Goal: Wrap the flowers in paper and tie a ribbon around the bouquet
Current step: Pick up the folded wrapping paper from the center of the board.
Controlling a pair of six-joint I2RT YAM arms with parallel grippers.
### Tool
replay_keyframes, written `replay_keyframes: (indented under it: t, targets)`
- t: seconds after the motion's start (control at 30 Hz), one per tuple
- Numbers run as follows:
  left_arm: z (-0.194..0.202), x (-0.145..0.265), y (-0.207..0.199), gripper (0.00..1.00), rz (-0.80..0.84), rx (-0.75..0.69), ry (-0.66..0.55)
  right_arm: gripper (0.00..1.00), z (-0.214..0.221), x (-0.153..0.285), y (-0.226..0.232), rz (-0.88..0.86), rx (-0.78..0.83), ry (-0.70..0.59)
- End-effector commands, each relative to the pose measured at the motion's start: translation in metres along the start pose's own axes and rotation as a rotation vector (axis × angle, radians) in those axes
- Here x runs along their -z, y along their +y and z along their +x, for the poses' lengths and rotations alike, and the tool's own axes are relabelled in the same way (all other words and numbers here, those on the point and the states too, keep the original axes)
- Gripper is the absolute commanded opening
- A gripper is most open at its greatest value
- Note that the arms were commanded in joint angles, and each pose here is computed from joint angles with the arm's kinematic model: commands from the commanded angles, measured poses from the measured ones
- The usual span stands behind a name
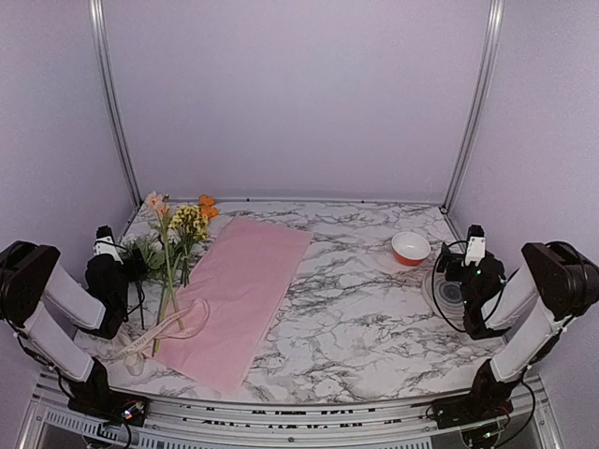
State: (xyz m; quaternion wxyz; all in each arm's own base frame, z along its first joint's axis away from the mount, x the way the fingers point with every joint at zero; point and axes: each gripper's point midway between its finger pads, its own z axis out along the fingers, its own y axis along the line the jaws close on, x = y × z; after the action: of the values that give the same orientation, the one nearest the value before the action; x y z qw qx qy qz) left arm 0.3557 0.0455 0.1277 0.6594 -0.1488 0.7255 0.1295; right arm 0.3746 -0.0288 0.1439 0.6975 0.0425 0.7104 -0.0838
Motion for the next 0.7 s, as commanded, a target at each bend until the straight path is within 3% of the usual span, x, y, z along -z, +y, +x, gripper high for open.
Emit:
replay_keyframes:
  t: [0.0,0.33,0.47,0.53,0.57,0.67]
  targets:
    - [-0.006,-0.004,0.0,0.99,-0.006,0.007,-0.016,1.0,-0.004,-0.002,0.004,-0.011,0.005,-0.009]
    - [-0.008,-0.005,-0.002,0.99,0.006,0.005,-0.003,1.0,-0.003,-0.003,0.006,-0.024,0.009,-0.006]
    - [-0.016,0.006,-0.001,0.99,0.03,0.007,-0.05,1.0,-0.016,-0.007,0.012,-0.05,0.026,0.011]
    - [-0.031,0.011,0.004,0.99,-0.056,-0.006,-0.062,1.0,-0.032,-0.022,0.013,-0.046,0.014,0.068]
    - [-0.041,0.011,0.006,0.99,-0.09,-0.014,-0.053,0.98,-0.044,-0.03,0.015,-0.057,-0.017,0.091]
    - [-0.108,0.021,-0.007,0.99,-0.047,0.003,-0.195,0.76,-0.09,-0.042,0.044,-0.204,-0.1,0.106]
